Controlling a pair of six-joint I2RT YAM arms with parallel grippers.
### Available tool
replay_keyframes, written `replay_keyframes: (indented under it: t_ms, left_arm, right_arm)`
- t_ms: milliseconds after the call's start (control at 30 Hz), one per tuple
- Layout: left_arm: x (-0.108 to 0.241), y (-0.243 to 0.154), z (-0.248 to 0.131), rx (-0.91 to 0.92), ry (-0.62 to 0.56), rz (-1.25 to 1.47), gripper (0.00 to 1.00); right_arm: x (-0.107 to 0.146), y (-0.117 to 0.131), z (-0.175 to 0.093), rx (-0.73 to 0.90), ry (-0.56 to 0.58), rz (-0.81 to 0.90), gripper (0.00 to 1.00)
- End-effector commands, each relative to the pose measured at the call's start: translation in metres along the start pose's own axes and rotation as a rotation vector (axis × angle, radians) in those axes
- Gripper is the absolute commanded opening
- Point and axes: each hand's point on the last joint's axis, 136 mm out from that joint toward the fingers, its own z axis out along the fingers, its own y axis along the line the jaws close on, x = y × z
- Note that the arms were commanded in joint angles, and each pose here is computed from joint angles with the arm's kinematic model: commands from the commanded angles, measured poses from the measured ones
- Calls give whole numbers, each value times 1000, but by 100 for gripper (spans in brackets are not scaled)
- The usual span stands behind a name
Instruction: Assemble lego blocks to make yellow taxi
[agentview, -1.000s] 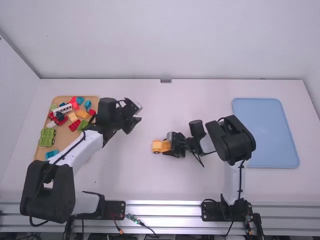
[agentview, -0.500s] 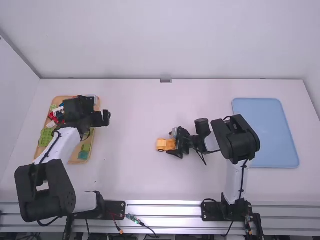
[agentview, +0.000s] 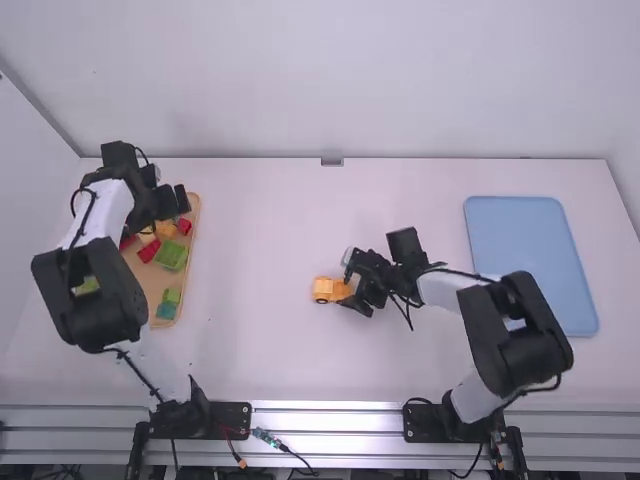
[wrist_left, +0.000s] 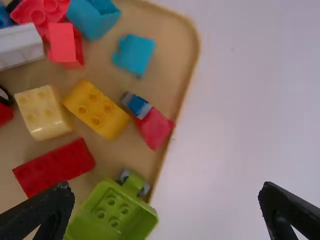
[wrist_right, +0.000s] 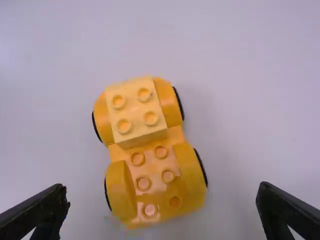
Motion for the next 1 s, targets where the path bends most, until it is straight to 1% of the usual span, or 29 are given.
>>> replay_keyframes:
  t_ms: [0,67,133,267,400,433,467,533,600,767,867,967]
  left_arm:
    - [-12,8,8,-46,22,-11,99]
    - [-20,5,13,-21,23,-24,99]
    - [-22,7,14,-40,18,7,99]
    - [-16,10,18,-51,36,5,99]
    - [-19,27,17,-130,20,-40,99]
    - [-24,38,15,-174,-5,-114,99]
    - [-25,42,14,-177,-15,-144,99]
    - [-26,46,14,-160,-18,-163,99]
    - [-26,53,14,-102,-12,-208,99]
    - [-22,87,17,-118,-1,-315,100]
    - [-18,89,20,-81,26,-296,99]
    - [-20,92,27,-82,29,-305,99]
  right_arm:
    - [-18,-24,-23,129,33,-33,99]
    - [-26,-21,-37,138,50,-29,99]
    - [-31,-21,-46,151,55,-31,99]
    - [-42,-20,-57,171,34,-49,99]
    - [-44,-23,-59,188,29,-58,99]
    - [-42,-25,-59,204,46,-58,99]
    - [-40,-27,-60,217,58,-56,99]
    - [-37,-29,-60,229,72,-53,99]
    - [-36,-30,-60,234,79,-52,99]
    - [-36,-30,-60,234,79,-51,99]
    - [-36,-30,-60,234,78,-52,99]
    - [-36,-30,-60,231,77,-52,99]
